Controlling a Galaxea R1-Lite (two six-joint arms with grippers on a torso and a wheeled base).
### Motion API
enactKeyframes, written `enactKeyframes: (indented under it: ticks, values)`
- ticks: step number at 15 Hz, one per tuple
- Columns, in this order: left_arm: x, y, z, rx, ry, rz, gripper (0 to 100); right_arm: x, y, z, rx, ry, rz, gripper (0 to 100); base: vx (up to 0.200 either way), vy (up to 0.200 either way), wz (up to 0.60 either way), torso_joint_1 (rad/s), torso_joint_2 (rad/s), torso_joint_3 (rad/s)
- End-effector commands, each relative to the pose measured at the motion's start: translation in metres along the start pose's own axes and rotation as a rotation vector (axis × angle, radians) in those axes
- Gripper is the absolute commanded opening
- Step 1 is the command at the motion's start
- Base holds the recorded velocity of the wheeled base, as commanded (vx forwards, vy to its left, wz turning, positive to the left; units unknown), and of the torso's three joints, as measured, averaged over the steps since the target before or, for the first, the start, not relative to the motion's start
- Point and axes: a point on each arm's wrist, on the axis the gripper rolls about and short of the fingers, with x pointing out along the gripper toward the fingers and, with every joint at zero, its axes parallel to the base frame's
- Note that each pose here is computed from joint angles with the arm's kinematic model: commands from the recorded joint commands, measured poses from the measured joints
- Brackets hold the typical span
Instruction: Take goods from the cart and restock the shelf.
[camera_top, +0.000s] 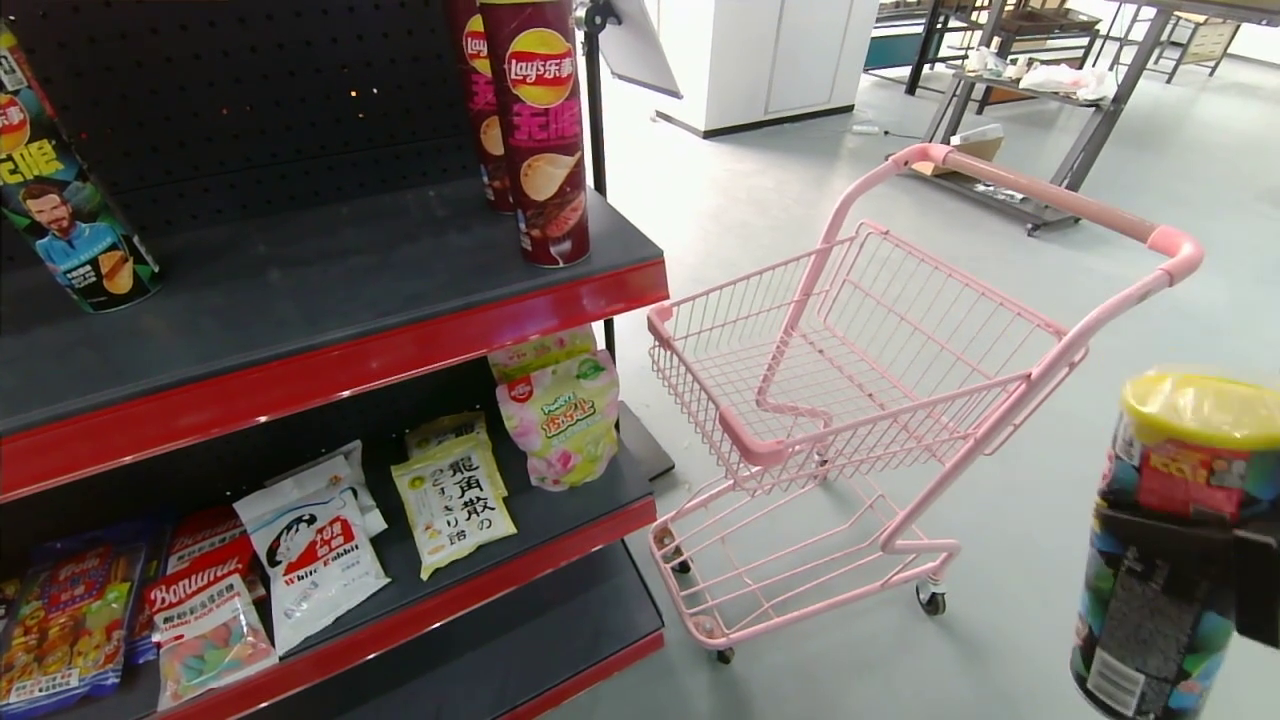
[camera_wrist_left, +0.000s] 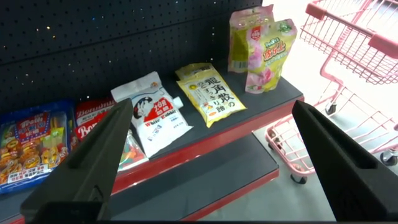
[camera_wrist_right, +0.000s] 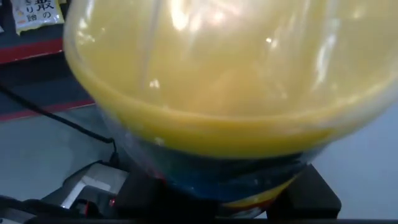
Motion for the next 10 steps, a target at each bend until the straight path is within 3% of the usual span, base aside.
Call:
enactKeyframes:
  ticks: [1, 5, 10]
  values:
    - [0.0001, 0.0, 0.0, 0.0, 0.001, 0.0, 100, -0.0192, -0.0015, -0.0136, 0.003, -0.054, 0.0, 0, 0.0, 0.0, 0.0, 0.0, 0.0, 0.0]
    - [0.0008, 0.0, 0.0001, 0.003, 0.012, -0.001, 100, -0.0179, -0.0008, -0.0207, -0.003, -0.033, 0.006, 0, 0.0, 0.0, 0.0, 0.018, -0.06, -0.036]
    - [0.0007, 0.0, 0.0002, 0.003, 0.009, -0.001, 100, -0.0186, -0.0009, -0.0216, -0.018, -0.034, 0.005, 0, 0.0, 0.0, 0.0, 0.157, -0.49, -0.321]
